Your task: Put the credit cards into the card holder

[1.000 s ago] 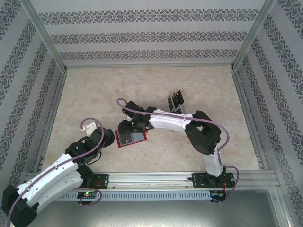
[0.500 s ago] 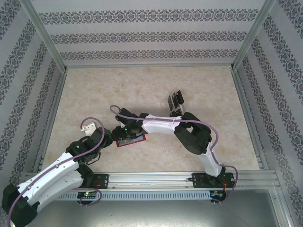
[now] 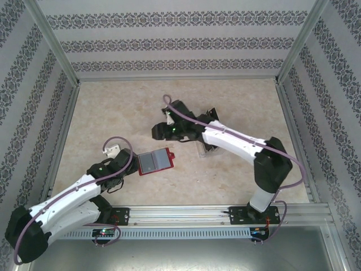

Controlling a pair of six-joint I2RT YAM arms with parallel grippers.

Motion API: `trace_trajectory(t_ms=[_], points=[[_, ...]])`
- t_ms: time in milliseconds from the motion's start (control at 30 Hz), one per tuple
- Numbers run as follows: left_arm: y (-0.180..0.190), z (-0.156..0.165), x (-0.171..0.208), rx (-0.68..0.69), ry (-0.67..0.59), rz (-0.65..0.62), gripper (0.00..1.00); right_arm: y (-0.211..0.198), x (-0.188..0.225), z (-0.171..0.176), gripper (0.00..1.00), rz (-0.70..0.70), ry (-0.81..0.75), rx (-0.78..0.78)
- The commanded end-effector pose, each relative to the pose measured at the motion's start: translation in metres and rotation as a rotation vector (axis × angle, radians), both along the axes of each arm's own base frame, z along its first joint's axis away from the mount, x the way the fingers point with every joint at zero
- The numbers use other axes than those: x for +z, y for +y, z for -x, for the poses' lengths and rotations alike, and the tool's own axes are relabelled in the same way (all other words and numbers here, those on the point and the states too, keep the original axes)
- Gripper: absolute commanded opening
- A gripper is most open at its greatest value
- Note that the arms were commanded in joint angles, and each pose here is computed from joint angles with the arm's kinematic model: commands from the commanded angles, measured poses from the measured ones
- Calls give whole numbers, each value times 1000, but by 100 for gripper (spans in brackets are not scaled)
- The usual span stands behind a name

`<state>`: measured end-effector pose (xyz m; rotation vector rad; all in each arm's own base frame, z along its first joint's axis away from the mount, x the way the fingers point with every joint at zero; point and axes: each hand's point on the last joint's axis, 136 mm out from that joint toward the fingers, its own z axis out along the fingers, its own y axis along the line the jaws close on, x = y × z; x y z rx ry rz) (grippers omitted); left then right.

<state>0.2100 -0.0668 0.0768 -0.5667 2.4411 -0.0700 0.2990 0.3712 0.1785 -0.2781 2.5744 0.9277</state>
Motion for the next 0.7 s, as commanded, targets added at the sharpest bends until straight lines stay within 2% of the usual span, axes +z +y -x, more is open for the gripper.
trace_trajectory(t_ms=[0, 133, 300, 667], points=[[-29, -22, 10, -86, -33, 35, 80, -57, -27, -1, 55, 277, -36, -11], [-47, -36, 1, -141, 1, 21, 82, -104, -38, -8, 55, 480, -76, -27], [-56, -43, -19, -175, 55, -9, 82, -135, -46, -10, 55, 642, -100, -26], [-40, -29, -52, -150, 160, -95, 82, -156, -64, -12, 55, 776, -84, -11]])
